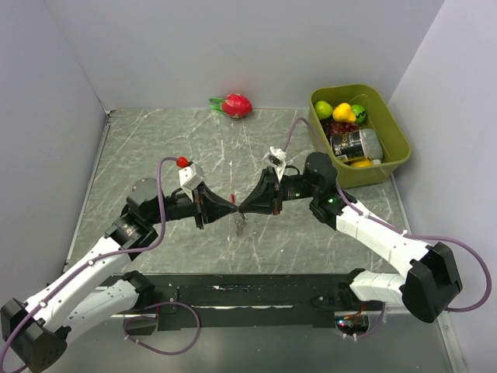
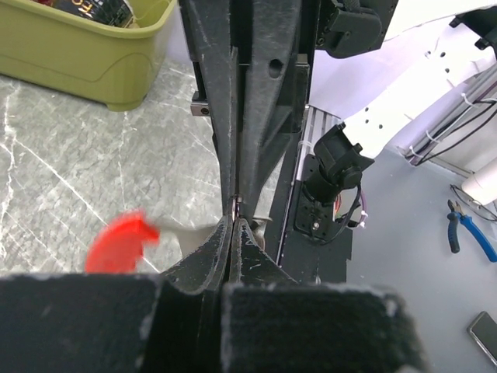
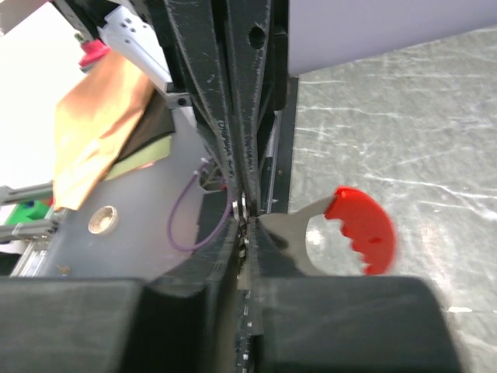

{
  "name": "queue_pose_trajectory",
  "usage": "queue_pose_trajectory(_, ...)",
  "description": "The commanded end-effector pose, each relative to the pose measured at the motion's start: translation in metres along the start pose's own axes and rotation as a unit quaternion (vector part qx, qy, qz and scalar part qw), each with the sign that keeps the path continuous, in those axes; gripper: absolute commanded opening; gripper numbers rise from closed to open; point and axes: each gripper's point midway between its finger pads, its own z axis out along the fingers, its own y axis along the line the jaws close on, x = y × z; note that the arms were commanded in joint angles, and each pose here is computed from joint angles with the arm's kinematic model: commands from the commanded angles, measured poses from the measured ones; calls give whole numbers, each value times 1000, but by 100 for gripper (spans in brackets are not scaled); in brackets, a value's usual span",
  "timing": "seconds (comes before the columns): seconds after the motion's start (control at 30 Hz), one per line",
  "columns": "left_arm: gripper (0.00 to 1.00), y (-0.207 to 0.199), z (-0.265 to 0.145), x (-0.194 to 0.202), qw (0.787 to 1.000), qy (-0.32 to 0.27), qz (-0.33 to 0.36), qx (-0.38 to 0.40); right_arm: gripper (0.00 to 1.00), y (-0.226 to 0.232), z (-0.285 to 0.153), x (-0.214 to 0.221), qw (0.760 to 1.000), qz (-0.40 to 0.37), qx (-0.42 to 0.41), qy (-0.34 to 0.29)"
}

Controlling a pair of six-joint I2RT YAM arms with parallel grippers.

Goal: Put the keys on the keyring

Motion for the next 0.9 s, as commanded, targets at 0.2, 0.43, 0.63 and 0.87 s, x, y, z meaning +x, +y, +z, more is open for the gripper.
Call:
queue_pose_trajectory(0.2,1,-10,-2,-26,999,-34,34,7,0,-10,-1,-2,1000,-16,19,11)
queue_pose_trajectory(0.43,22,1,-13,-18,998,10,25,-48,0,-18,-6,8,997,-20,39,65)
queue_pose_trajectory(0.63,39,-1,-19,-20,997,42,25,-58,0,-11,-8,6,993,-27,14,111)
queue_pose_trajectory(0.87,49,-10,-13,-10,993,116,13,-12,0,2,-9,8,988,-14,-31,154)
